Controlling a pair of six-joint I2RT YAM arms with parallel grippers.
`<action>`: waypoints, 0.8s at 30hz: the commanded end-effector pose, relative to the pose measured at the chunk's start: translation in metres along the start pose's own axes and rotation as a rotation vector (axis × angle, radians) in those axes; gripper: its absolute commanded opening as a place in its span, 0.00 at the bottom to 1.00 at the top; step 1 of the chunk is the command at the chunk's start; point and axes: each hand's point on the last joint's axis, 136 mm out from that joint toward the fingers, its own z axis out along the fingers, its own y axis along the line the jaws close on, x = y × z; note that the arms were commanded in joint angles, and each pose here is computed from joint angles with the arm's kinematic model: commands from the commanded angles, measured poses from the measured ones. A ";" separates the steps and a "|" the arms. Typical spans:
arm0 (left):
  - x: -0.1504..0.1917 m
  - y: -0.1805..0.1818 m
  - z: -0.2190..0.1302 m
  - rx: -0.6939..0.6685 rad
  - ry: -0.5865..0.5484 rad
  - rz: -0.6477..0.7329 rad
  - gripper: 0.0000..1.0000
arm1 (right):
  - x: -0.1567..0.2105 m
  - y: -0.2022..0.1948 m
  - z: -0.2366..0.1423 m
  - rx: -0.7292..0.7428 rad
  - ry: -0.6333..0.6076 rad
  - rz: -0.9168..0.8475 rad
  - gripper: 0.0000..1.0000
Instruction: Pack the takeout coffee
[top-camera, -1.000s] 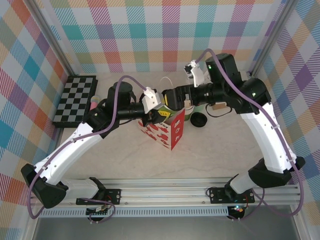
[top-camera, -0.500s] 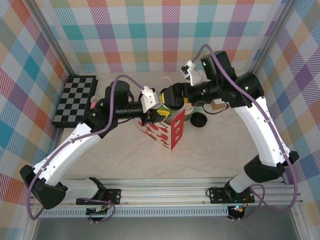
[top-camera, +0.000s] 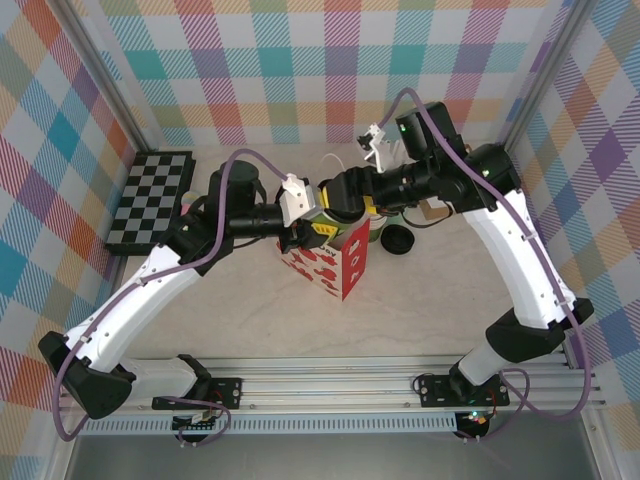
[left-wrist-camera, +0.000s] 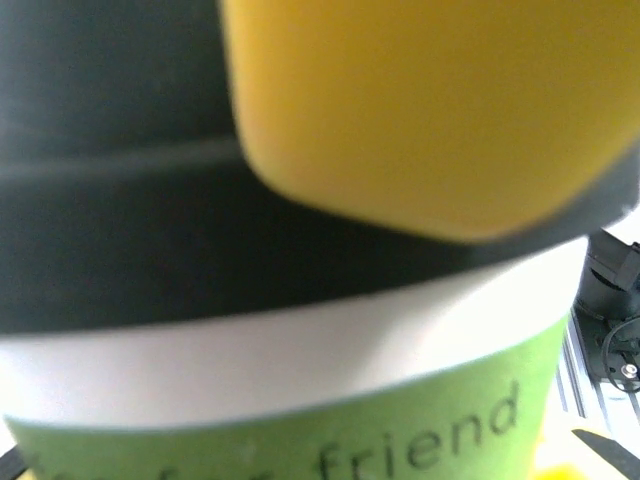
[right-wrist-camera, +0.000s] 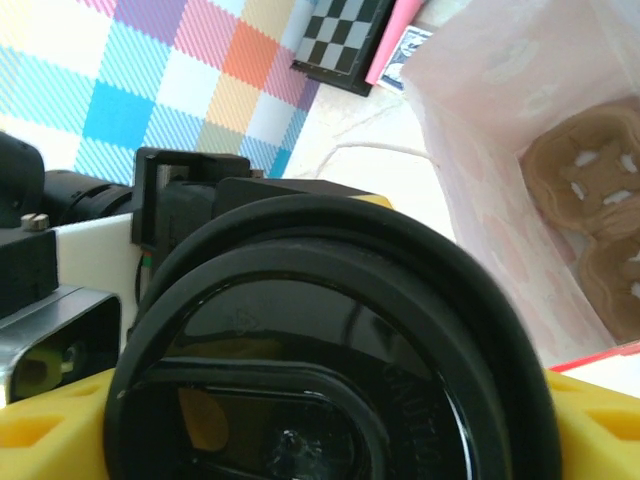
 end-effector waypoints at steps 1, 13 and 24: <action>-0.038 -0.010 -0.008 0.048 -0.114 0.091 0.46 | -0.004 0.005 0.017 -0.054 0.028 -0.017 0.75; -0.023 -0.010 -0.009 0.025 -0.074 0.062 0.77 | -0.013 -0.004 -0.007 -0.038 -0.103 0.000 0.65; -0.015 0.020 -0.015 -0.308 -0.154 -0.061 1.00 | -0.035 -0.025 -0.016 0.032 -0.264 0.115 0.64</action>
